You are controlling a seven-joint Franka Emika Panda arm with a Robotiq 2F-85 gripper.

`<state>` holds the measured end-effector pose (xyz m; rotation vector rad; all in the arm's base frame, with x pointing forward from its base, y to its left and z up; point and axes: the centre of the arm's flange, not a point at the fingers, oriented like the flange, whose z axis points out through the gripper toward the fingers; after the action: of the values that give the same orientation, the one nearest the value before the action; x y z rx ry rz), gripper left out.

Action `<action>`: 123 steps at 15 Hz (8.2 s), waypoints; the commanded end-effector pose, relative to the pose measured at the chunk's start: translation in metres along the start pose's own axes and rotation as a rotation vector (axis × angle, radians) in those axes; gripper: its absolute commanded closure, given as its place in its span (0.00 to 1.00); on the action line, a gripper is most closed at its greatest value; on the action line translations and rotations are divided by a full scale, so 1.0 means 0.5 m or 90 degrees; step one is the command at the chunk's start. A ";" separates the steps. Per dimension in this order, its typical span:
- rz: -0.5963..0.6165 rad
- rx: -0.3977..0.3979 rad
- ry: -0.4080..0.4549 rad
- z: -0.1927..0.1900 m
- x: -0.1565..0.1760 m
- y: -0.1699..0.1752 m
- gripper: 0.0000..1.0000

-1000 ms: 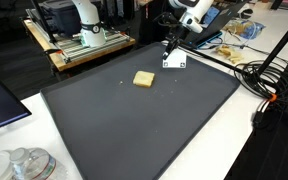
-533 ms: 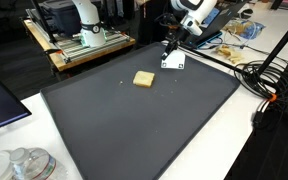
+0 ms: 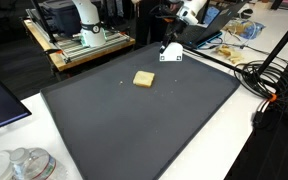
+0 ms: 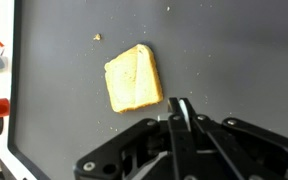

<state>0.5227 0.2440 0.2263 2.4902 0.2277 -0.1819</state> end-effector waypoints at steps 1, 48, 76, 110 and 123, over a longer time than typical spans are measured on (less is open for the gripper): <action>0.023 0.064 0.038 0.001 -0.099 0.060 0.99; 0.135 0.477 0.339 0.240 -0.301 0.487 0.96; 0.117 0.861 0.219 0.535 -0.137 0.492 0.99; 0.053 0.695 0.076 0.423 0.044 0.479 0.99; 0.025 0.450 0.122 0.249 -0.068 0.489 0.99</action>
<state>0.5630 -0.0421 0.2479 3.3026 0.1696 -0.0497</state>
